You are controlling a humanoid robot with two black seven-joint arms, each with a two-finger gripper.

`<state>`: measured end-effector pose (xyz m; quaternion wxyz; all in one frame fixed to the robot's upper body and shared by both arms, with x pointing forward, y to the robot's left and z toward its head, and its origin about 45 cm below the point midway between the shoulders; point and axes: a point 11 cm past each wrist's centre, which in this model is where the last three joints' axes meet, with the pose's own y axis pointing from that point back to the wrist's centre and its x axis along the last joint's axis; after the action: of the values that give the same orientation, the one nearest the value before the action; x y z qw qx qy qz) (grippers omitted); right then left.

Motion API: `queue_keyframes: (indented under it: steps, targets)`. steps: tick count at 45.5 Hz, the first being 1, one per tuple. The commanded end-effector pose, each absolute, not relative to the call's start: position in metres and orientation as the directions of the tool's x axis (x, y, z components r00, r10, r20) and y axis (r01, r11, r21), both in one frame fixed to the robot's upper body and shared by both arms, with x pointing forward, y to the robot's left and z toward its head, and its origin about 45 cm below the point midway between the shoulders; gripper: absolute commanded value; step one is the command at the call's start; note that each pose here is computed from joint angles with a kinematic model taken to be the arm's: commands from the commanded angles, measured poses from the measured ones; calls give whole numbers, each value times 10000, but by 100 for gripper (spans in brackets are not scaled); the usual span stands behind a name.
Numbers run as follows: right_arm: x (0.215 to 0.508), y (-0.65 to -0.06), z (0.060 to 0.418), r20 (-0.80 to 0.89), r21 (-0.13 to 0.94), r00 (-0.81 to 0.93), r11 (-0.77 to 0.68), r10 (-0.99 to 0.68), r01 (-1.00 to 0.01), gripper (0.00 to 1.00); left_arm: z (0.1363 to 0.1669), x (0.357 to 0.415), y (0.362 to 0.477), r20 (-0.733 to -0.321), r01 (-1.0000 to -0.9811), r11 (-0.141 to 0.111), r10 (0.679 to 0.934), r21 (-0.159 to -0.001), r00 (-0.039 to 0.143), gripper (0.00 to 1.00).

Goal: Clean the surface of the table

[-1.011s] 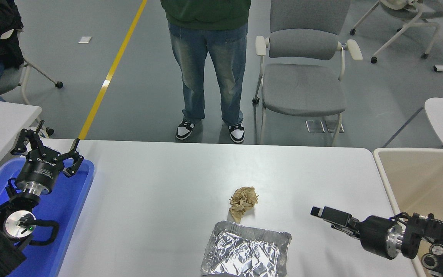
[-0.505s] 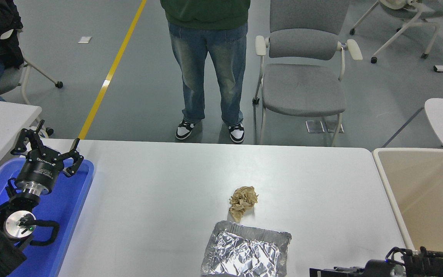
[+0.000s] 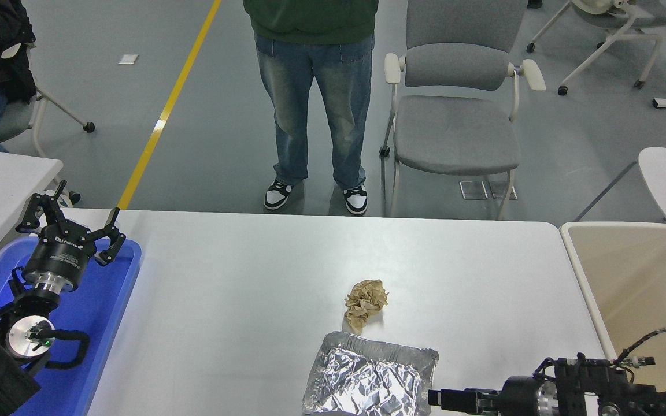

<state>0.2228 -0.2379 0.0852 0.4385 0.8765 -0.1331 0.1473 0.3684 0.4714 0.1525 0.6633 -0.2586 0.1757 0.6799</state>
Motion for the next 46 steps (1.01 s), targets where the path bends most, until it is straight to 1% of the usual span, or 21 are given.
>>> queue_keyframes:
  steps: [1, 19, 23, 25, 30, 32, 33, 35, 39, 40, 46]
  targets:
    - [2293, -2237, 738, 3745, 7394, 9233, -5736, -845, -3524, 100, 1525, 3684, 4714, -5849, -9928, -584, 8110, -1041, 136, 100]
    - [2394, -2129, 614, 3771, 7497, 9237, -5631, -680, -3476, 100, 1525, 3684, 4714, -5849, -9928, -584, 8110, -1041, 136, 100]
    - [2413, -2107, 600, 3815, 7524, 9222, -5584, -630, -3494, 99, 1525, 3684, 4714, -5849, -9928, -584, 8110, -1041, 136, 100]
    - [2414, -2087, 601, 3826, 7513, 9220, -5609, -594, -3479, 96, 1525, 3684, 4714, -5849, -9928, -584, 8110, -1041, 136, 100]
    - [2424, -2072, 615, 3782, 7548, 9246, -5632, -452, -3362, 83, 1525, 3684, 4714, -5849, -9928, -584, 8110, -1041, 136, 100]
    - [2430, -2071, 627, 3771, 7578, 9255, -5623, -364, -3309, 74, 1525, 3684, 4714, -5849, -9928, -584, 8110, -1041, 136, 100]
    - [2435, -2074, 633, 3772, 7602, 9256, -5605, -311, -3286, 68, 1525, 3684, 4714, -5849, -9928, -584, 8110, -1041, 136, 100]
    - [2438, -2082, 641, 3718, 7677, 9280, -5542, -238, -3218, 50, 1525, 3684, 4714, -5849, -9928, -584, 8110, -1041, 136, 100]
    - [2458, -2134, 657, 3565, 7924, 9343, -5290, -23, -3037, 6, 1525, 3684, 4714, -5849, -9928, -584, 8110, -1041, 136, 100]
    - [2459, -2148, 665, 3476, 7987, 9377, -5243, 14, -2953, 0, 1525, 3684, 4714, -5849, -9928, -584, 8110, -1041, 136, 100]
    - [2440, -2173, 761, 3182, 8117, 9479, -5205, 138, -2649, 0, 1523, 3683, 4713, -5843, -9930, -574, 8114, -1032, 138, 100]
